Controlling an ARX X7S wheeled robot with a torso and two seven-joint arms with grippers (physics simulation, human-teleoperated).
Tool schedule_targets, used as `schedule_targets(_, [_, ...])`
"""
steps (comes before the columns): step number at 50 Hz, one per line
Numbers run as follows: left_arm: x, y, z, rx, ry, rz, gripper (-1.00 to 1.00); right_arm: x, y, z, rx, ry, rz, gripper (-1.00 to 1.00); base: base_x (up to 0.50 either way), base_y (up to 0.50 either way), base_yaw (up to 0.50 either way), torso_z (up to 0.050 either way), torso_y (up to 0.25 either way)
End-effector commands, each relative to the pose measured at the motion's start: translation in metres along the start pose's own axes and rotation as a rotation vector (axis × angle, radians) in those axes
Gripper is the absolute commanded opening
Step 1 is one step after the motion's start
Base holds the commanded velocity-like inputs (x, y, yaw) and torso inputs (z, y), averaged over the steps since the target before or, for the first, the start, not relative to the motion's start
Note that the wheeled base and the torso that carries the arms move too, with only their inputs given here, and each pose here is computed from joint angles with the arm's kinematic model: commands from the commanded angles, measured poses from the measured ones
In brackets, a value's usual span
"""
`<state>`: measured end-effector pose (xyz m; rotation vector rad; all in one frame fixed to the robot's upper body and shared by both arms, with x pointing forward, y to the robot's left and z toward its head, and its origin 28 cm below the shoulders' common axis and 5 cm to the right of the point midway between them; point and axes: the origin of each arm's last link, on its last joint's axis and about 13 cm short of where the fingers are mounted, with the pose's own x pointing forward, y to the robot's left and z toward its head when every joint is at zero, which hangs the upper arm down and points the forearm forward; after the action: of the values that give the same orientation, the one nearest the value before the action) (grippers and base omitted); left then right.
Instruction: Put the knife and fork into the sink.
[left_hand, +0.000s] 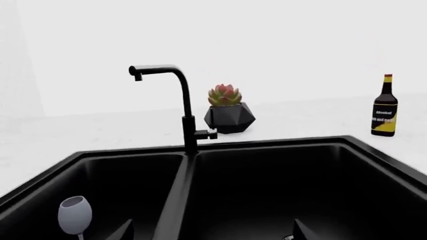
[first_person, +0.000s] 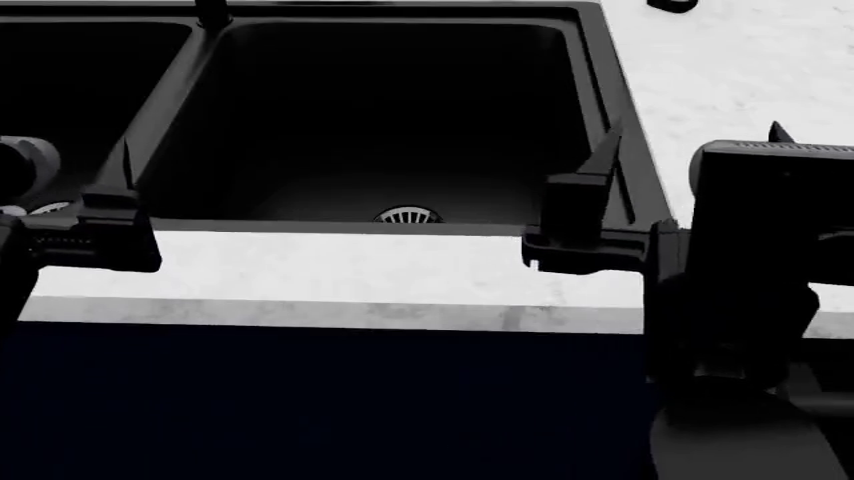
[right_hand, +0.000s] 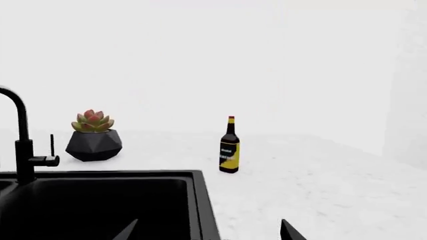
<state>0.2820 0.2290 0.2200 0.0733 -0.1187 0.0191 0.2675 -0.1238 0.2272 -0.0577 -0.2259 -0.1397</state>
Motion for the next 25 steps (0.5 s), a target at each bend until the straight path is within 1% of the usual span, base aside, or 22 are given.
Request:
schedule_targets(1, [0.002, 0.003, 0.002, -0.014, -0.004, 0.004, 1.00, 0.000, -0.017, 0.013, -0.079, 0.013, -0.130, 1.00, 0.00, 0.00, 0.00, 0.000, 0.000])
schedule_targets(4, [0.001, 0.004, 0.003, -0.014, -0.006, 0.007, 1.00, 0.001, -0.021, 0.013, -0.099, 0.010, -0.155, 1.00, 0.00, 0.00, 0.00, 0.000, 0.000])
schedule_targets(5, [0.001, 0.004, 0.003, -0.015, -0.008, 0.009, 1.00, 0.001, -0.022, 0.013, -0.089, 0.020, -0.147, 1.00, 0.00, 0.00, 0.00, 0.000, 0.000])
schedule_targets(6, [0.001, 0.004, 0.004, -0.015, -0.009, 0.010, 1.00, 0.002, -0.023, 0.013, -0.037, 0.042, -0.134, 1.00, 0.00, 0.00, 0.00, 0.000, 0.000])
schedule_targets(8, [0.001, 0.004, 0.004, -0.015, -0.009, 0.009, 1.00, 0.003, -0.025, 0.014, -0.052, 0.041, -0.153, 1.00, 0.00, 0.00, 0.00, 0.000, 0.000])
schedule_targets(9, [0.001, 0.004, 0.003, -0.016, -0.009, 0.008, 1.00, 0.004, -0.026, 0.014, -0.080, 0.037, -0.188, 1.00, 0.00, 0.00, 0.00, 0.000, 0.000])
schedule_targets(10, [0.001, 0.004, 0.003, -0.015, -0.009, 0.008, 1.00, 0.004, -0.027, 0.014, -0.097, 0.035, -0.175, 1.00, 0.00, 0.00, 0.00, 0.000, 0.000])
schedule_targets(11, [-0.001, 0.003, 0.005, -0.024, -0.015, -0.005, 1.00, -0.002, -0.033, 0.022, 0.025, -0.008, -0.103, 1.00, 0.08, 0.50, 0.00, 0.000, 0.000])
schedule_targets(25, [-0.003, 0.002, 0.007, -0.024, -0.019, -0.012, 1.00, -0.003, -0.034, 0.022, 0.040, -0.009, -0.094, 1.00, 0.08, 0.50, 0.00, 0.000, 0.000])
